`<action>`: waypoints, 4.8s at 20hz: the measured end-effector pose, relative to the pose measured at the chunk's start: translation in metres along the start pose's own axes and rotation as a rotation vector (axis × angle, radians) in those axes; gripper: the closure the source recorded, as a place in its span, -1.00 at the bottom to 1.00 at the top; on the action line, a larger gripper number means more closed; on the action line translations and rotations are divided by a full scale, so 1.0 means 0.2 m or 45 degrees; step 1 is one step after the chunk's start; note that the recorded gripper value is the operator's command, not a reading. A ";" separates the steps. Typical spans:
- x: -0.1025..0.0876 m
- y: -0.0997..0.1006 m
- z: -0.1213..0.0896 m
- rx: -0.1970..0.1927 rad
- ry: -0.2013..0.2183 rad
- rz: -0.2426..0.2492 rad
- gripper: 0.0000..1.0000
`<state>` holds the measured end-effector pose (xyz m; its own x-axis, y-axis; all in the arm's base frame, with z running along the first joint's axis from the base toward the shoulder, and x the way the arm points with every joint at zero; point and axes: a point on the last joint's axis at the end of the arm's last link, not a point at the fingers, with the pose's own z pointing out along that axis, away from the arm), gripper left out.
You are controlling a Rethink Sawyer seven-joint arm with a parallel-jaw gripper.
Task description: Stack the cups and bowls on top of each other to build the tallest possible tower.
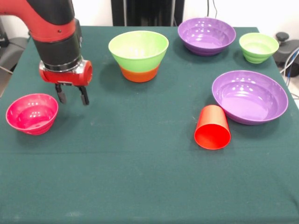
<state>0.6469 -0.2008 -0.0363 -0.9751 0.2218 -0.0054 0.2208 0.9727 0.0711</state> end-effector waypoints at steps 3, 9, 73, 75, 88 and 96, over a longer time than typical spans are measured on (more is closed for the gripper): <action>0.03 0.02 0.06 -0.016 0.015 0.001 -1.00; 0.07 0.04 0.12 -0.032 0.039 -0.001 -1.00; -0.33 -0.16 -0.30 0.141 -0.303 0.009 -1.00; -0.33 -0.15 -0.28 0.131 -0.305 0.013 -1.00; -0.30 -0.10 -0.14 0.063 -0.303 0.049 -1.00; -0.23 -0.08 0.03 0.019 -0.292 0.067 -1.00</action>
<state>0.6888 -0.2264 -0.0440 -0.9323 0.2805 -0.2283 0.2734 0.9599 0.0625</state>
